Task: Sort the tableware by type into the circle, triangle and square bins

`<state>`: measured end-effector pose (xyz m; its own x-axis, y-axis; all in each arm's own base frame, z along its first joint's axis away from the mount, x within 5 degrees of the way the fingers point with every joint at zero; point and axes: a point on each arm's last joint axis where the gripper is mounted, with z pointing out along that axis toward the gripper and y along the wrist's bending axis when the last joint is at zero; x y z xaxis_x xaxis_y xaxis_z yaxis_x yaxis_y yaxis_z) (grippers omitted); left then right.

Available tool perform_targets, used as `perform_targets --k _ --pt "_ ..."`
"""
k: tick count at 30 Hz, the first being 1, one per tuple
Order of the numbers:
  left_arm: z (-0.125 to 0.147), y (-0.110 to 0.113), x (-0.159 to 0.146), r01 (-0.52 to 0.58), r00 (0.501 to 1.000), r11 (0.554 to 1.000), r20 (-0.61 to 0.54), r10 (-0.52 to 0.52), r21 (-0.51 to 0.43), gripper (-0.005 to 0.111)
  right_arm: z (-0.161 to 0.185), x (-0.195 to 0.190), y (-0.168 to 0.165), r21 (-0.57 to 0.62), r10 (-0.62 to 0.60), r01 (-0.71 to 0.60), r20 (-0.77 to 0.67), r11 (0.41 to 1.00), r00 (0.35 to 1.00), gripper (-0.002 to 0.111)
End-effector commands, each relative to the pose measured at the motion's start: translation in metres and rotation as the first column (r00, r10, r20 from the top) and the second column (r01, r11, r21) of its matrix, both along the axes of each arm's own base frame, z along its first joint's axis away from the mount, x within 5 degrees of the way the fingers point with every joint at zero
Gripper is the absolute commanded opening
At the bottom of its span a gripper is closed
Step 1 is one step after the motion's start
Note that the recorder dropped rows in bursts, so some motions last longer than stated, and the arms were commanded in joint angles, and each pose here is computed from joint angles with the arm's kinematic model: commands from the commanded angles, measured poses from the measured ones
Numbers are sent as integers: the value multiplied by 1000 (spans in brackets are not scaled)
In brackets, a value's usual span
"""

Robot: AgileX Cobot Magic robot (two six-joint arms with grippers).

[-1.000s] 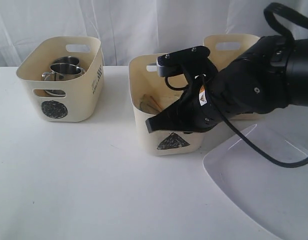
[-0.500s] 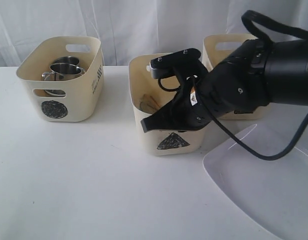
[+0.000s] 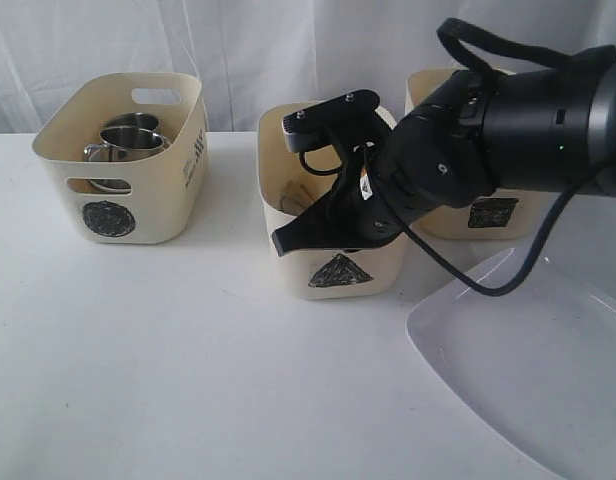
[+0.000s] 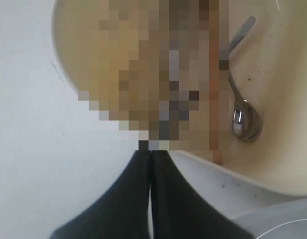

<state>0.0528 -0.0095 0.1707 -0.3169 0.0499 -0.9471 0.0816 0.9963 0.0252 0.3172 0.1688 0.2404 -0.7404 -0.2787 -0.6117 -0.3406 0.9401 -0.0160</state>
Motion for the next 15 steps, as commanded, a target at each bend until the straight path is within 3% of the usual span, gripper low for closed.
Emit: perform_targets --k 1,15 --pt "-1 0 0 -2 1000 1000 -2 2 -11 0 5 6 3 -8 19 -19 35 1000 999 0" --pt "-1 0 0 -2 1000 1000 -2 2 -11 0 2 30 12 -63 35 -31 52 997 998 0"
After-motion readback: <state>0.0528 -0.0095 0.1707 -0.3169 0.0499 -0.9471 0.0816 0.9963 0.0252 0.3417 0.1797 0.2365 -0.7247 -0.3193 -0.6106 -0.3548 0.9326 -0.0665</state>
